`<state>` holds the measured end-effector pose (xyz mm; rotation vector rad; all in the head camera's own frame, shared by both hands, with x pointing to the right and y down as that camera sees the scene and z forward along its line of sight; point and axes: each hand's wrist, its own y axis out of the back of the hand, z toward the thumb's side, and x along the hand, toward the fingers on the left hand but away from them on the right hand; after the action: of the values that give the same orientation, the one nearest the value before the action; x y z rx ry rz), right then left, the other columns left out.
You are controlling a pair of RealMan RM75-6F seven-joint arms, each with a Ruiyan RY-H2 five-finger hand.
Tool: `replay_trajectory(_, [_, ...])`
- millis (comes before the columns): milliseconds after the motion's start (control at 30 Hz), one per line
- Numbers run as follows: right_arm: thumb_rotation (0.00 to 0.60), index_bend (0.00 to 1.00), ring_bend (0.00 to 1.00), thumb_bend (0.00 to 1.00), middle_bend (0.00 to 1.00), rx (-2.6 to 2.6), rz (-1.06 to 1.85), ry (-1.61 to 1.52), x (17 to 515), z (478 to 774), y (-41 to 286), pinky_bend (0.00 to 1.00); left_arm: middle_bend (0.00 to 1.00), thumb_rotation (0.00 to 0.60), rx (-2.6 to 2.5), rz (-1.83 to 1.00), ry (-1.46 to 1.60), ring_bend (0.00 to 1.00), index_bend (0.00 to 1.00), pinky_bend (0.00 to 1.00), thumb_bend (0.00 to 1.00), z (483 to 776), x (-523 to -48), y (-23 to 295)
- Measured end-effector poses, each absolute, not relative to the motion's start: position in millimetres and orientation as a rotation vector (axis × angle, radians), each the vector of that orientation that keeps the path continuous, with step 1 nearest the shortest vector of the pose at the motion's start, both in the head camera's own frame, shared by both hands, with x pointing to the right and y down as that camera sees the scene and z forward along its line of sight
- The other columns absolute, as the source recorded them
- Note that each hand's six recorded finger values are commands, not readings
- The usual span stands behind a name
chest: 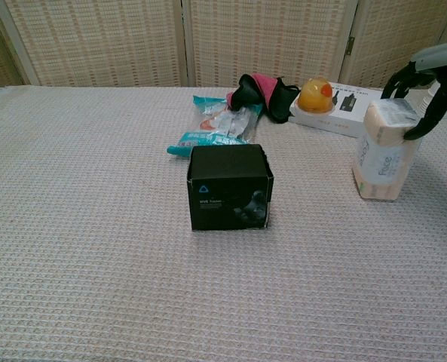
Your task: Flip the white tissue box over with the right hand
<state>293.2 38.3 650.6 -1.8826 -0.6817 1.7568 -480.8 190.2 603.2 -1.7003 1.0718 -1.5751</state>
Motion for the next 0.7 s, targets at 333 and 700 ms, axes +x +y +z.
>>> replay_trajectory(333, [0.600,0.42,0.23,0.16,0.37,-2.035,1.523,-0.967,291.5,646.4,33.4,0.00,0.00,0.600,-1.697,-1.574,1.070,0.00,0.22,0.12,0.55,603.1,-480.6,190.3])
replay_trajectory(700, [0.600,0.42,0.24,0.19,0.37,-2.447,1.076,-1.574,325.2,673.2,40.5,0.00,0.00,0.600,-1.691,-1.582,1.070,0.00,0.22,0.12,0.55,603.9,-481.5,190.3])
